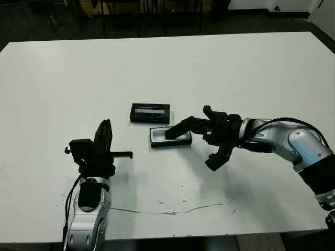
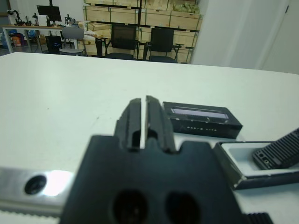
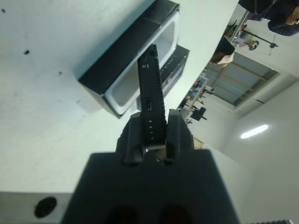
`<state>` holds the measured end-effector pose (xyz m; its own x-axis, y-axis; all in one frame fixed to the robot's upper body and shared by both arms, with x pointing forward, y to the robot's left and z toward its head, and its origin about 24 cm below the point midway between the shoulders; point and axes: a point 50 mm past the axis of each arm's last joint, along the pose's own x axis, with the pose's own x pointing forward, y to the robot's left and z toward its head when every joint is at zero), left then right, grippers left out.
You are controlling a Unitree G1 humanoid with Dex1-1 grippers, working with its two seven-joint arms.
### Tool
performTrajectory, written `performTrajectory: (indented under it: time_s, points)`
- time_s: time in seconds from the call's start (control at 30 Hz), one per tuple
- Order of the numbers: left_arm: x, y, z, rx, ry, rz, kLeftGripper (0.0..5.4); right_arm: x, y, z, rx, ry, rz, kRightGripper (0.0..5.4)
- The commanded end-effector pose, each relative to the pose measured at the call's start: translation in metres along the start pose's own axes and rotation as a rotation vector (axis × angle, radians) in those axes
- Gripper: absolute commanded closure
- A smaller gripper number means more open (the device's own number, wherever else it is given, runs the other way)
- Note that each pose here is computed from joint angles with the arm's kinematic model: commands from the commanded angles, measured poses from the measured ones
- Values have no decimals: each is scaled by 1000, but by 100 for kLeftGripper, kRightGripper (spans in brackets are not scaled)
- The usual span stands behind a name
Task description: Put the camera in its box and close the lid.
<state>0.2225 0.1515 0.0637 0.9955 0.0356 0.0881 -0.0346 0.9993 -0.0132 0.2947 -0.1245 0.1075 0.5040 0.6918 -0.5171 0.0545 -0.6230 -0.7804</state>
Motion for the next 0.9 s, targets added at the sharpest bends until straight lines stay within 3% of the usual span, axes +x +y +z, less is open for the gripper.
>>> performTrajectory:
  time_s: [0.03,0.27,0.6,0.9]
  points:
    - [-4,0,-6,6,36,7,540,7,2,7,-1,-47,46,536]
    - [-6,0,-7,7,41,7,540,21,2,23,46,-110,19,536]
    - [-8,-1,-7,8,44,13,540,36,-11,41,28,-196,24,536]
    - [-8,0,-8,-5,48,18,540,40,-10,49,54,-198,41,536]
